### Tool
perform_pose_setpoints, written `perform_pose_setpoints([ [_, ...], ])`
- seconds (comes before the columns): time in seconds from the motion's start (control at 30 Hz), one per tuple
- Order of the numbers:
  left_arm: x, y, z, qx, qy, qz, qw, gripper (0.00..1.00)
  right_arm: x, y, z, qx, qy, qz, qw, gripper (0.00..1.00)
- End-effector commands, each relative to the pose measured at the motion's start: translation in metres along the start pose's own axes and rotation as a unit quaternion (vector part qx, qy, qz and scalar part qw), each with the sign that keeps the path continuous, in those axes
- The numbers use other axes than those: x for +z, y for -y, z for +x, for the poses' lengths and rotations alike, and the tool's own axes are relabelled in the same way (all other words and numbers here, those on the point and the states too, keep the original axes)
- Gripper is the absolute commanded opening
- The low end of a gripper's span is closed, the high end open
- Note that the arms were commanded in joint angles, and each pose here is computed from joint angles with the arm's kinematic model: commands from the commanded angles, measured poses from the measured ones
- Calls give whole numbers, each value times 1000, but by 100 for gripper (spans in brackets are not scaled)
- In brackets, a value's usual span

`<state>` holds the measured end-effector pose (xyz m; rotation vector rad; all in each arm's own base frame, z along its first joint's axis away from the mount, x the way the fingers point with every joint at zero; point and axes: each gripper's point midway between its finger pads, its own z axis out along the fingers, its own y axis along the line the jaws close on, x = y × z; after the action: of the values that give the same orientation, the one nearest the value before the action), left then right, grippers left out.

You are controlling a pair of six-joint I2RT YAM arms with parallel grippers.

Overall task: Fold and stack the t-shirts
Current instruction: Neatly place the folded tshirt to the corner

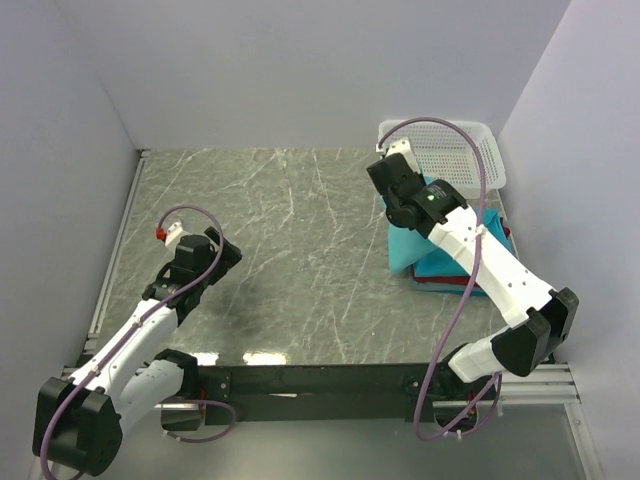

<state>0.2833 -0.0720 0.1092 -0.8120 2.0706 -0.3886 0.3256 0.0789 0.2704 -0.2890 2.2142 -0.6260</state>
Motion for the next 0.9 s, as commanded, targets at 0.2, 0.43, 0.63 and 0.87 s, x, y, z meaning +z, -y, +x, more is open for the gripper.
perform_pose_setpoints([
  [0.2,-3,5,-12,1,22,8,1000,99,-19,47,-15,29,19,8,999,0],
  [0.43,-1,4,-9,5,13,5,1000,99,-7,57,-7,28,5,8,1000,0],
  [0.63,0,7,-8,8,7,9,1000,99,10,64,-2,43,-4,-5,999,0],
  [0.87,1,5,-7,8,7,9,1000,99,41,69,23,66,-46,2,997,0],
])
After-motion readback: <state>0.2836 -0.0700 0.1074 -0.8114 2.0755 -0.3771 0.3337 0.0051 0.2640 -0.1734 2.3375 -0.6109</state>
